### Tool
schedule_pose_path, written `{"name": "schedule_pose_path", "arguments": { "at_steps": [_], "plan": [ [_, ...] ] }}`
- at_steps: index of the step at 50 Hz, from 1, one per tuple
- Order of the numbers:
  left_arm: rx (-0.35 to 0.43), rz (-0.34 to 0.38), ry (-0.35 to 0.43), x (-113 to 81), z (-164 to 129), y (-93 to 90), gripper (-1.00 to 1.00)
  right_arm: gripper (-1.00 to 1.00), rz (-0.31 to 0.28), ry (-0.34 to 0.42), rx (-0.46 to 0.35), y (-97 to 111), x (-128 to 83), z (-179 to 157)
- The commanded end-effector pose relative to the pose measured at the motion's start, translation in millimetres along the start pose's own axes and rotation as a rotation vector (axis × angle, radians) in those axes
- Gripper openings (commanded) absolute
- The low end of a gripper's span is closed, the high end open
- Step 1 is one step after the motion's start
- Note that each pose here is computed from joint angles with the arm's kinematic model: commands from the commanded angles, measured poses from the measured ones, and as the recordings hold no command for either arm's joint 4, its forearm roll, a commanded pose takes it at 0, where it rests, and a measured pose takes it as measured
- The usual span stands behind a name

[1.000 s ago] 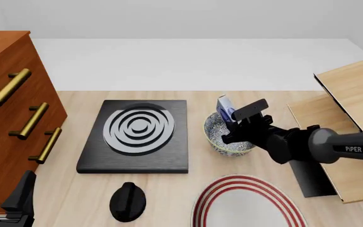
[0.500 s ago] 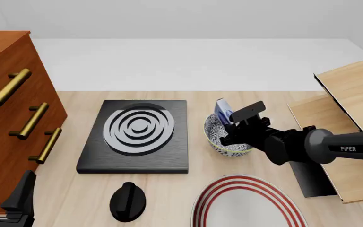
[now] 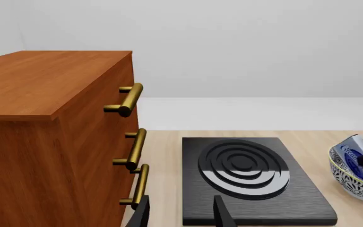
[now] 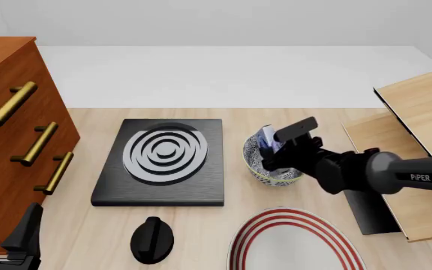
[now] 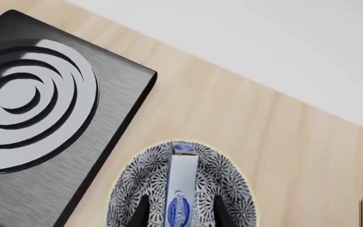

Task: Pick up the cream cheese and put it in the bowl.

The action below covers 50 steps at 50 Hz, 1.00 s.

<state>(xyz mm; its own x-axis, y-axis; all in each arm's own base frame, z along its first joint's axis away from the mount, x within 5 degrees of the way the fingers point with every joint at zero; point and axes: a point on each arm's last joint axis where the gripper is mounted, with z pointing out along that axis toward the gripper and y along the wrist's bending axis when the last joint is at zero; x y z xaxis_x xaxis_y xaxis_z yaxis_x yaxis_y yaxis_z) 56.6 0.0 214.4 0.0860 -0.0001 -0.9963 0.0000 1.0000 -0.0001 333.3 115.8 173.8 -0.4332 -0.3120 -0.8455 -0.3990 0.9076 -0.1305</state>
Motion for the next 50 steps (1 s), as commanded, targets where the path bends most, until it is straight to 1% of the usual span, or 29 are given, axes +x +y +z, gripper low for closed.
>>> {"name": "schedule_pose_path", "arguments": {
  "at_steps": [1, 6, 13, 16, 22, 25, 26, 28, 29, 30, 34, 35, 37, 50],
  "plan": [
    [0.0, 0.0, 0.0, 0.0, 0, 0.0, 1.0, 1.0, 0.006, -0.022, 0.008, -4, -11, -9],
    [0.0, 0.0, 0.0, 0.0, 0, 0.0, 1.0, 1.0, 0.008, -0.04, 0.012, -5, -20, -18],
    [0.0, 0.0, 0.0, 0.0, 0, 0.0, 1.0, 1.0, 0.019, -0.086, 0.021, -9, -36, -39],
    [0.0, 0.0, 0.0, 0.0, 0, 0.0, 1.0, 1.0, 0.021, -0.092, 0.021, -8, -37, -43],
    [0.0, 0.0, 0.0, 0.0, 0, 0.0, 1.0, 1.0, 0.034, -0.133, 0.013, -5, -45, -64],
    [0.0, 0.0, 0.0, 0.0, 0, 0.0, 1.0, 1.0, 0.028, -0.149, 0.01, -4, -46, -72],
    [0.0, 0.0, 0.0, 0.0, 0, 0.0, 1.0, 1.0, 0.037, -0.162, 0.005, -2, -48, -78],
    [0.0, 0.0, 0.0, 0.0, 0, 0.0, 1.0, 1.0, 0.035, -0.168, 0.004, -1, -48, -82],
    [-0.001, 0.0, 0.0, 0.0, 0, 0.0, 1.0, 1.0, 0.031, -0.186, 0.004, -1, -49, -91],
    [0.0, 0.0, 0.0, 0.0, 0, 0.0, 1.0, 1.0, 0.041, -0.194, -0.003, 1, -50, -95],
    [0.0, 0.0, 0.0, 0.0, 0, 0.0, 1.0, 1.0, 0.043, -0.215, -0.002, 2, -49, -106],
    [0.0, 0.0, 0.0, 0.0, 0, 0.0, 1.0, 1.0, 0.055, -0.227, -0.007, 3, -49, -112],
    [0.0, 0.0, 0.0, 0.0, 0, 0.0, 1.0, 1.0, 0.053, -0.238, -0.007, 3, -48, -118],
    [0.0, 0.0, 0.0, 0.0, 0, 0.0, 1.0, 1.0, 0.078, -0.353, -0.045, 12, -44, -180]
  ]
}}
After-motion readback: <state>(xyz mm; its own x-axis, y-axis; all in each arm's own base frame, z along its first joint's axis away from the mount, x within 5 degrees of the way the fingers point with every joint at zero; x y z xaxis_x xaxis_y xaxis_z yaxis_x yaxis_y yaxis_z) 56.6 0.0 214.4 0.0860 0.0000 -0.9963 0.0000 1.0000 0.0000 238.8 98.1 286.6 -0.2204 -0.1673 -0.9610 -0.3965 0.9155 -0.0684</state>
